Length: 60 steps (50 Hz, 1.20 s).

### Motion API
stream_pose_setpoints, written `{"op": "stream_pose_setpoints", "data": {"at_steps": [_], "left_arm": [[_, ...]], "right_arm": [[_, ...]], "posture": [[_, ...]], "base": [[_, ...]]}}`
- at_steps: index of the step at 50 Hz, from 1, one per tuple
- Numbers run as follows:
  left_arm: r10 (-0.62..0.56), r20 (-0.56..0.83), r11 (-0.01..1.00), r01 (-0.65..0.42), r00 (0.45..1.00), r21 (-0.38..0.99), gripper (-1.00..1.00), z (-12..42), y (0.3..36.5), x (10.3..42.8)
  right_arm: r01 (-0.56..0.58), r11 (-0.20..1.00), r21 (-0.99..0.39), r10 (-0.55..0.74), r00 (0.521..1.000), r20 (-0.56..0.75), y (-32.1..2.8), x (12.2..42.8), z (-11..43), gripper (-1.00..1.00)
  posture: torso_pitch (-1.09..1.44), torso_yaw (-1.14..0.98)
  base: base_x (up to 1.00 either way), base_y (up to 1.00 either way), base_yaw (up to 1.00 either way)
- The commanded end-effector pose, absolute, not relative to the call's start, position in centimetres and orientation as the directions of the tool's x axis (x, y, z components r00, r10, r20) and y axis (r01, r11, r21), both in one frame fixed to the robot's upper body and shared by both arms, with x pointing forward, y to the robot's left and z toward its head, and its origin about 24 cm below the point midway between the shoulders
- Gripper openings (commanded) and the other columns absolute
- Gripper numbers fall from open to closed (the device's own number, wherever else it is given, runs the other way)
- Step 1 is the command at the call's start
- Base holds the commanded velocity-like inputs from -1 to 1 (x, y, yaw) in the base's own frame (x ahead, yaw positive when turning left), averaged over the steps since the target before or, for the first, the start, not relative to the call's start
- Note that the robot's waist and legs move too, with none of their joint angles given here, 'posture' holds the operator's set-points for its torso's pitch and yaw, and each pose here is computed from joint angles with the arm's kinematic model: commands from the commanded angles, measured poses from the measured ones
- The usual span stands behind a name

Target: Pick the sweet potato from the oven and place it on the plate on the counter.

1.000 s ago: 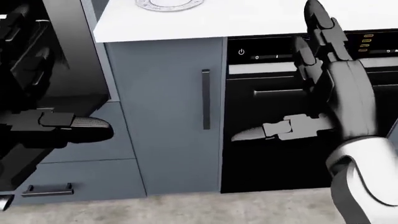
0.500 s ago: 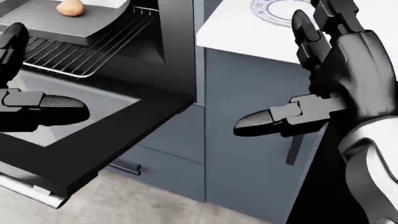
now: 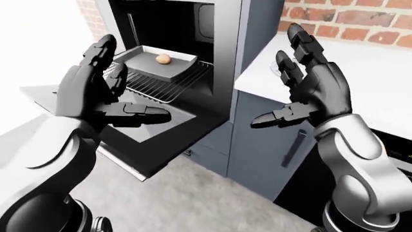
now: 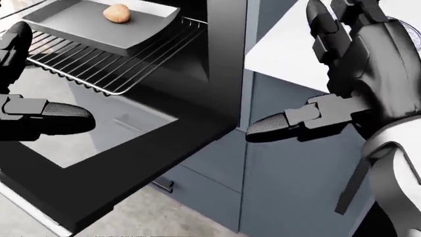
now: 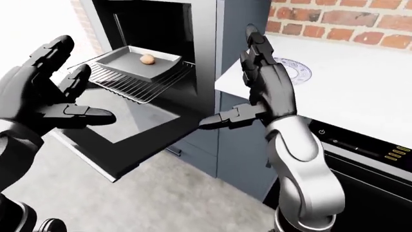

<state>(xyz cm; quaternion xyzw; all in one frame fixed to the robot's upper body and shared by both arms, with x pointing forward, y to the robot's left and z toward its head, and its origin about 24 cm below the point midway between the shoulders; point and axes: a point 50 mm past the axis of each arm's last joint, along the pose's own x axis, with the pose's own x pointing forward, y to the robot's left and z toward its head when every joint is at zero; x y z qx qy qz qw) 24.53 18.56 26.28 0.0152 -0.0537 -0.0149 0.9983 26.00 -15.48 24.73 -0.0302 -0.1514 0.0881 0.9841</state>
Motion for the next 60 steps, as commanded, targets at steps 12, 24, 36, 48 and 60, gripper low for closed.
{"op": "stream_pose_setpoints", "data": {"at_steps": [12, 24, 36, 48, 60], "left_arm": [[-0.034, 0.188, 0.999, 0.029, 0.982, 0.033, 1.00, 27.8, 18.7, 24.0], [-0.035, 0.194, 0.999, 0.027, 0.980, 0.043, 1.00, 28.4, 18.9, 23.5], [-0.033, 0.195, 0.998, 0.024, 0.980, 0.050, 1.00, 29.1, 19.1, 23.1], [-0.031, 0.192, 0.998, 0.022, 0.981, 0.051, 1.00, 29.2, 19.2, 23.2], [-0.031, 0.191, 0.998, 0.021, 0.981, 0.052, 1.00, 29.1, 19.2, 23.1]], "right_arm": [[-0.142, 0.983, -0.115, 0.175, 0.915, 0.365, -15.5, 25.4, 26.1, 1.00], [-0.161, 0.976, -0.144, 0.205, 0.904, 0.376, -15.7, 24.9, 26.9, 1.00], [-0.178, 0.969, -0.170, 0.231, 0.894, 0.383, -15.4, 24.5, 27.5, 1.00], [-0.179, 0.968, -0.174, 0.234, 0.892, 0.386, -15.4, 24.6, 27.9, 1.00], [-0.180, 0.969, -0.172, 0.233, 0.896, 0.377, -15.4, 24.6, 28.1, 1.00]], "posture": [[0.00, 0.00], [0.00, 0.00], [0.00, 0.00], [0.00, 0.00], [0.00, 0.00]], "base": [[0.29, 0.03, 0.42], [0.05, 0.00, 1.00], [0.05, 0.00, 1.00], [0.05, 0.00, 1.00], [0.02, -0.07, 0.50]]}}
